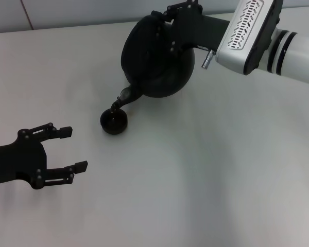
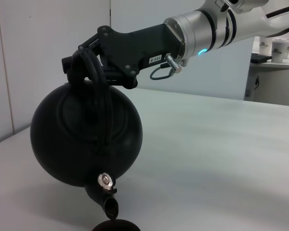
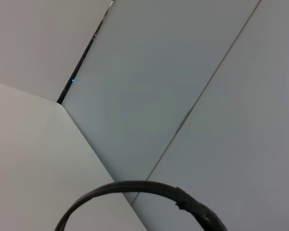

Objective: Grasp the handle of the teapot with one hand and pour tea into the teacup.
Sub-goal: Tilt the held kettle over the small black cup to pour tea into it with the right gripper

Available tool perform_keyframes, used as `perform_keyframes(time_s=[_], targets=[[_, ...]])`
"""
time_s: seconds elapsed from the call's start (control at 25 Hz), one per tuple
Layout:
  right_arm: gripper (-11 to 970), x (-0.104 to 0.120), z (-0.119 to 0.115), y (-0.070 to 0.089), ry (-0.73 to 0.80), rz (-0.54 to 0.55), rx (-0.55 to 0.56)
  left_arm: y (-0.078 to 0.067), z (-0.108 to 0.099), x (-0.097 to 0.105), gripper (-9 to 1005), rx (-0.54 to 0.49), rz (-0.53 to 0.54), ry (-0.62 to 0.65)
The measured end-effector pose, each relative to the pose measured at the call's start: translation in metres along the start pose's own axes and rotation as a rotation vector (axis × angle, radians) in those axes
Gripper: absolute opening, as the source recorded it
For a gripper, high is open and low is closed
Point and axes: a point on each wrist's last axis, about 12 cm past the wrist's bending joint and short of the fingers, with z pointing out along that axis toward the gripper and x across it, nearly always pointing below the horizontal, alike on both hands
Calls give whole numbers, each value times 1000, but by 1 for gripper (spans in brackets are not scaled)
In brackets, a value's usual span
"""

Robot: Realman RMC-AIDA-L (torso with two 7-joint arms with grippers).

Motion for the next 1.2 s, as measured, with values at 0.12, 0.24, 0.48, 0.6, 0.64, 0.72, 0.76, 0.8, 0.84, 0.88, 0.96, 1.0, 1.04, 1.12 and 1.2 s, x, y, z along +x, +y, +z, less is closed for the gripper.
perform_keyframes(time_s=[0.12,0.24,0.48,0.6,0.64,0.72,0.76,0.8,0.84,0.88,0.96,1.0,1.04,1.12,1.2], targets=[[115,-1,1,-1,-2,-3,0,0,0,0,859,0,0,1],[115,-2,2,-1,0,-22,-8,0,0,1,859,-5,-1,5],[115,-4,2,-2,-3,-35,-11,0,1,2,859,-9,-1,6],[114,-5,3,-2,-4,-38,-11,0,1,2,859,-10,-1,6],[114,-6,3,-2,-5,-42,-12,0,1,2,859,-10,-1,6],[114,-6,3,-2,-4,-44,-13,0,1,2,859,-10,-1,6],[114,-6,3,-2,-3,-48,-15,0,1,2,859,-9,-2,6],[114,-6,3,-2,-3,-48,-15,0,1,2,859,-9,-2,6],[114,-6,3,-2,-3,-49,-16,0,1,2,859,-9,-2,5],[114,-6,3,-2,-3,-49,-16,0,1,2,859,-9,-2,5],[114,-6,3,-2,-4,-50,-15,0,2,2,859,-9,-1,5],[114,-6,3,-2,-4,-50,-15,0,2,2,859,-9,-1,5],[114,-6,3,-2,-4,-50,-15,0,2,2,859,-9,-1,4],[114,-6,3,-2,-4,-51,-16,0,2,1,859,-9,0,3],[114,-6,3,-2,-3,-52,-16,0,3,1,859,-8,1,2]])
